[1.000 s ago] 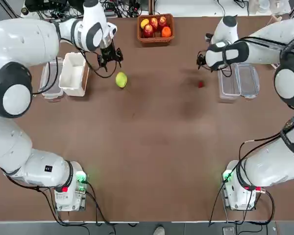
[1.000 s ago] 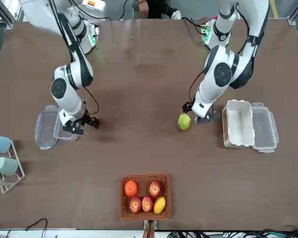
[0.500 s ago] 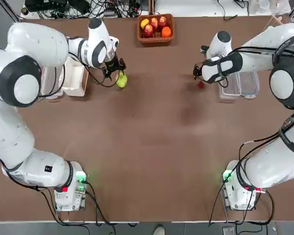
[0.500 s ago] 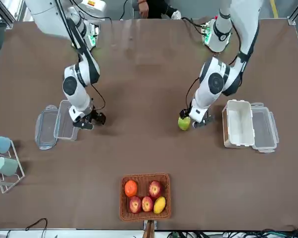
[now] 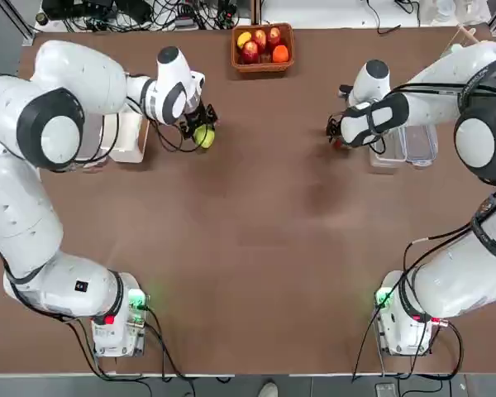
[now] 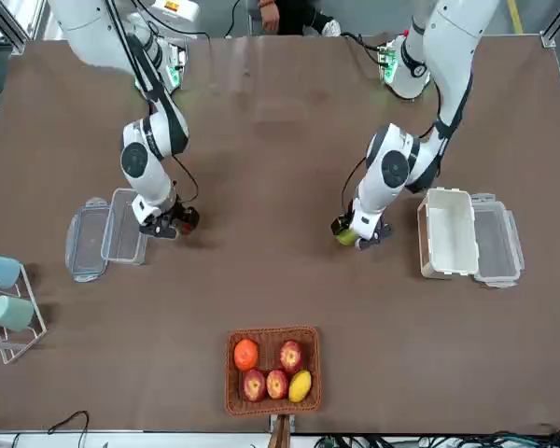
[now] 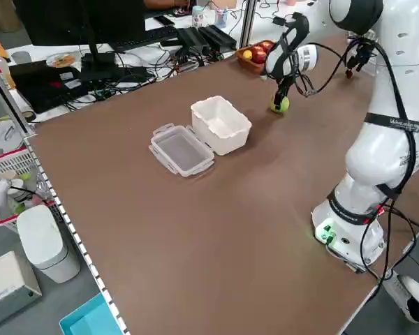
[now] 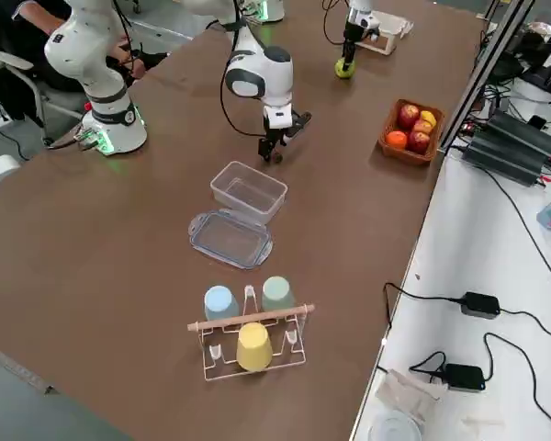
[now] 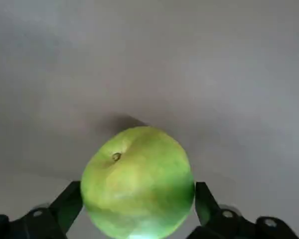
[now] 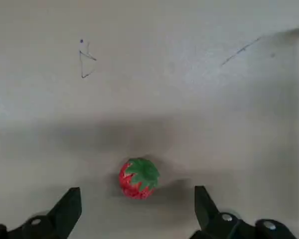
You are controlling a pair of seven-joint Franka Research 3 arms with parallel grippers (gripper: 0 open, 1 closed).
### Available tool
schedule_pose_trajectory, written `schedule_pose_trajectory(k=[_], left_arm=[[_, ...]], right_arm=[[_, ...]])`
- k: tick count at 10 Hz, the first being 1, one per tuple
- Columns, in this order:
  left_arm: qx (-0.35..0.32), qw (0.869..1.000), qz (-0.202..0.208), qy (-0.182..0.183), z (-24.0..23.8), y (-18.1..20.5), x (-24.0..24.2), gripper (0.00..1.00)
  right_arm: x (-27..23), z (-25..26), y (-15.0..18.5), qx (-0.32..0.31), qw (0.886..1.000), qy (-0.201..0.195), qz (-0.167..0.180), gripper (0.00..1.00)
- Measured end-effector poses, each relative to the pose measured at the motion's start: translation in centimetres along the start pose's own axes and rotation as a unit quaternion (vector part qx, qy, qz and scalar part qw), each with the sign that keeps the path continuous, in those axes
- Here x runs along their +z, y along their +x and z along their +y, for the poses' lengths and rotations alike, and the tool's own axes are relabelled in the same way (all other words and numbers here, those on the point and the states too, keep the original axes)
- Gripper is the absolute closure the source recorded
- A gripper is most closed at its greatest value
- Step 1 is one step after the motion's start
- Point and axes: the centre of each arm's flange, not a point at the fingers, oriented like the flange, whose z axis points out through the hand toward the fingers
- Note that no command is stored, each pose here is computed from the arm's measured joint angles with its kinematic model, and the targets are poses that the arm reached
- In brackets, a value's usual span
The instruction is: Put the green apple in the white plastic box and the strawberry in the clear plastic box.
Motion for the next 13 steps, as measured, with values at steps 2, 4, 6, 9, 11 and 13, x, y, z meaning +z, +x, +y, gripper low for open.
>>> schedule_pose_trajectory(k=[2,4,6,9,11,13], left_arm=[[-0.005,1.0,0.003,-0.002,0.4,0.3,0.2,0.08],[-0.011,1.0,-0.002,0.012,0.3,1.6,-1.0,0.08],[-0.019,0.999,-0.017,0.048,1.3,3.8,-7.4,0.08],[-0.04,0.995,-0.024,0.09,-1.1,6.2,-18.6,0.08],[-0.037,0.994,-0.036,0.101,-5.5,8.9,-20.2,0.08],[-0.034,0.991,-0.041,0.124,-12.6,13.1,-19.7,0.08]], right_arm=[[1.1,-0.2,-0.2,-0.002,1.0,0.002,0.001,0.0],[2.0,-0.1,-0.4,-0.002,1.0,0.002,0.001,0.03],[2.0,-0.1,-0.2,0.0,1.0,0.002,0.002,0.11],[1.4,0.0,0.1,0.011,1.0,0.004,0.008,0.54],[1.3,0.0,0.1,0.012,1.0,0.004,0.009,0.61],[1.3,-0.2,0.1,0.012,1.0,0.005,0.009,0.67]])
